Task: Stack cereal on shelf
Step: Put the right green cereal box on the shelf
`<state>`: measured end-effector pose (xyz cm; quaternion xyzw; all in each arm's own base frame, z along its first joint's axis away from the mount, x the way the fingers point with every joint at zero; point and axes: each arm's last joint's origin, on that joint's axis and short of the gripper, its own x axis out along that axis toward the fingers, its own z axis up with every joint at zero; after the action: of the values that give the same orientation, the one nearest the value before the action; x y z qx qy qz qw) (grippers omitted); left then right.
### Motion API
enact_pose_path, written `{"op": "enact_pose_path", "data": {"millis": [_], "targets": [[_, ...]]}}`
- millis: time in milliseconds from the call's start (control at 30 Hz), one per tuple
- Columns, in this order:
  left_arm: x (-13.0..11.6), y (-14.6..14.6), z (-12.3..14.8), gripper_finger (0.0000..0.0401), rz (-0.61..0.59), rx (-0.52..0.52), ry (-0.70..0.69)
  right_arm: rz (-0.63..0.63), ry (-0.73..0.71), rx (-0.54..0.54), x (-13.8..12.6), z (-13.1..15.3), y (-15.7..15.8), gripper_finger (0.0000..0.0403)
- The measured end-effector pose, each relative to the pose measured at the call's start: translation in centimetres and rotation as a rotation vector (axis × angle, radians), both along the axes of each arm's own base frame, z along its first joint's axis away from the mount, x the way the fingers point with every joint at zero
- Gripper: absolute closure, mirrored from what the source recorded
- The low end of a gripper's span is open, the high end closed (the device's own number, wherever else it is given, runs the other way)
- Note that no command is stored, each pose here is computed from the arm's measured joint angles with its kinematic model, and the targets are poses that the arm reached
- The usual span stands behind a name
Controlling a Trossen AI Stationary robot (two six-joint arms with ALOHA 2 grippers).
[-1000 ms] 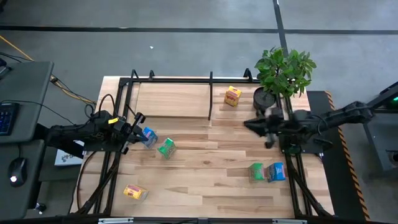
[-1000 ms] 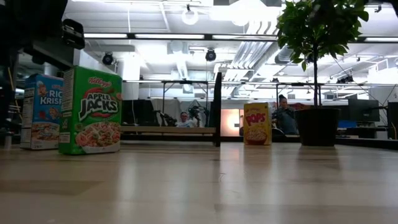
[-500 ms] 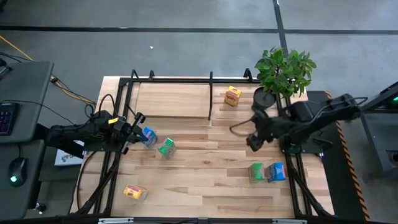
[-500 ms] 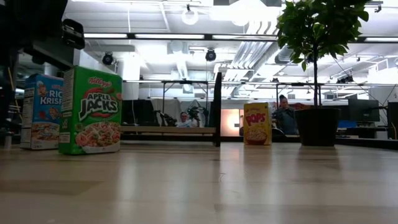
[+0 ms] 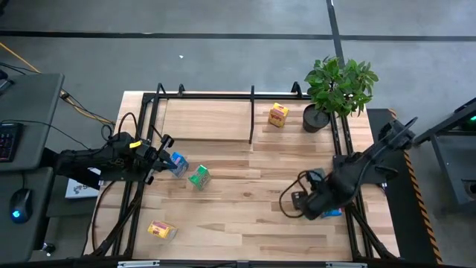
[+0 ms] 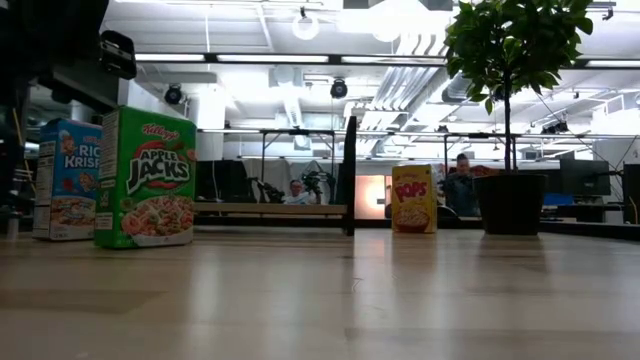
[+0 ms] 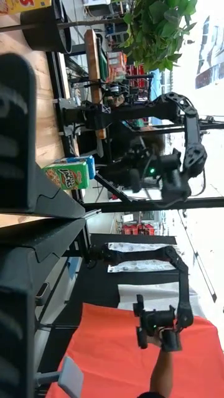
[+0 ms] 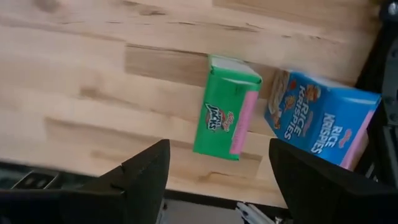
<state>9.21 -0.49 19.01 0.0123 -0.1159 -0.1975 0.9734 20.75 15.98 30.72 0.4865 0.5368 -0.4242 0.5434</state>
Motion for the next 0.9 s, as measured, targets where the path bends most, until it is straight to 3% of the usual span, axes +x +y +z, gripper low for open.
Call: {"op": "enact_pose_path", "data": {"millis": [900], "targets": [[0.0, 0.0, 0.0, 0.0398, 0.000, 0.000, 0.000, -0.035, 0.248, -0.165, 3.4, -7.6, 3.2, 0.0137]]}}
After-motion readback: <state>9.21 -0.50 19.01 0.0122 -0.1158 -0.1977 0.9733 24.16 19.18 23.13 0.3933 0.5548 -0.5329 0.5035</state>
